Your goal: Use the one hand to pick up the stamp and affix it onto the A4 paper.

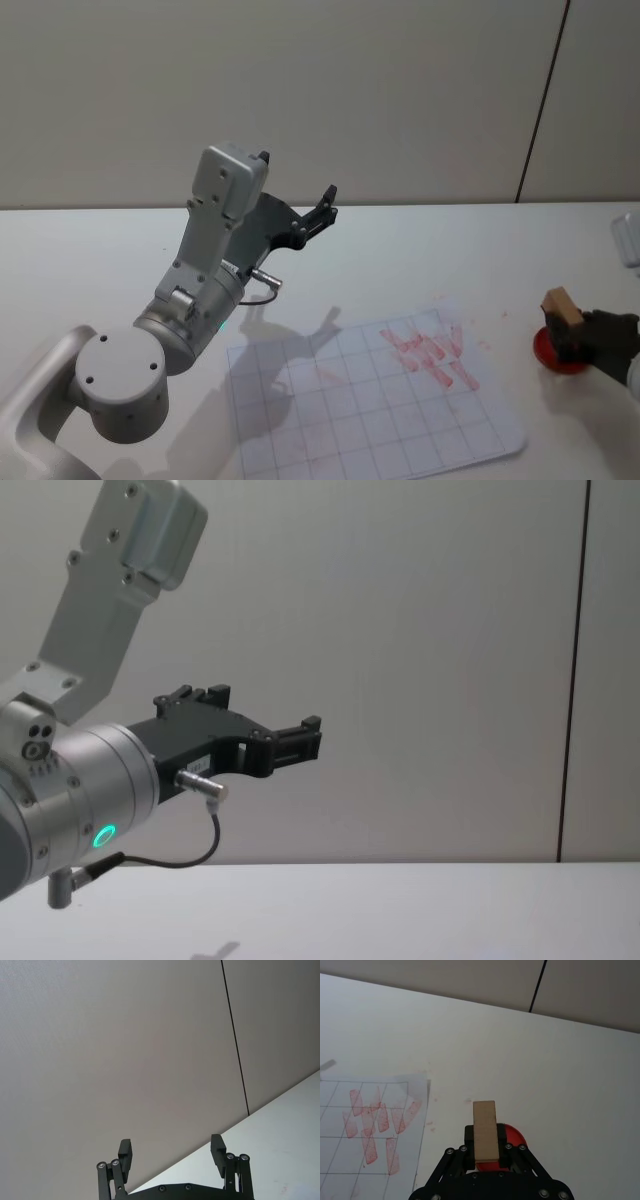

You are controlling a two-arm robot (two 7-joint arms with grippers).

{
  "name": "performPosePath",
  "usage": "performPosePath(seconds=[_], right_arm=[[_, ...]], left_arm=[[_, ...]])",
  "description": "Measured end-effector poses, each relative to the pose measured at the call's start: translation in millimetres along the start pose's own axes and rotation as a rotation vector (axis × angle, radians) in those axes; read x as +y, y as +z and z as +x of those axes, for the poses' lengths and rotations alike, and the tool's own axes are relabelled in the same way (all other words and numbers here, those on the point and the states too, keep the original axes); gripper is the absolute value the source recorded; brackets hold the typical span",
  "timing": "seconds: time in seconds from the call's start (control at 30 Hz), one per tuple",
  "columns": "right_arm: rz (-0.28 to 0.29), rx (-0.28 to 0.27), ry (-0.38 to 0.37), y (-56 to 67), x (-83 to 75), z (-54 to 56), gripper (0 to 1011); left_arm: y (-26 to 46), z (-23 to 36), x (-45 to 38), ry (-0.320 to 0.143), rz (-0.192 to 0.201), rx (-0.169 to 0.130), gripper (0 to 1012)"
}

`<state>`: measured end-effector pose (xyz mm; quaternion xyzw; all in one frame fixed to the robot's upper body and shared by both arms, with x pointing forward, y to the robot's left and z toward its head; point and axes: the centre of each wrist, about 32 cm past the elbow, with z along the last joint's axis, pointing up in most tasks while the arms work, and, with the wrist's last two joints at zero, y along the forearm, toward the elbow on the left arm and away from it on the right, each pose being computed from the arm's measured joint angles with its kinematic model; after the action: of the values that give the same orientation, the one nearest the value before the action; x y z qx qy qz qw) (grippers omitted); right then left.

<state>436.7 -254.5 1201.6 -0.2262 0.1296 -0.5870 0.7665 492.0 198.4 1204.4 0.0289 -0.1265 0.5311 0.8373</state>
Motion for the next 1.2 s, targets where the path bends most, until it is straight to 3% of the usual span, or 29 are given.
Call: performPosePath(seconds=[0.4,0.87,1.17,1.2], right_arm=[[-0.047,0.017,-0.029,-11.3,3.7,5.6,219],[-0.065,0.023,-0.029,-17.1,20.3,10.6,220],[-0.061,0.017,-0.016,-17.8,27.3,11.0,438],[-0.059,0.016,-0.015,-17.6,27.9,10.9,519]], left_arm=[[0.0,0.0,0.0,0.000,0.000,0.000,1001],[0.0,0.0,0.0,0.000,0.000,0.000,1001],[0.0,0.0,0.0,0.000,0.000,0.000,1001],[0.0,0.0,0.0,0.000,0.000,0.000,1001]])
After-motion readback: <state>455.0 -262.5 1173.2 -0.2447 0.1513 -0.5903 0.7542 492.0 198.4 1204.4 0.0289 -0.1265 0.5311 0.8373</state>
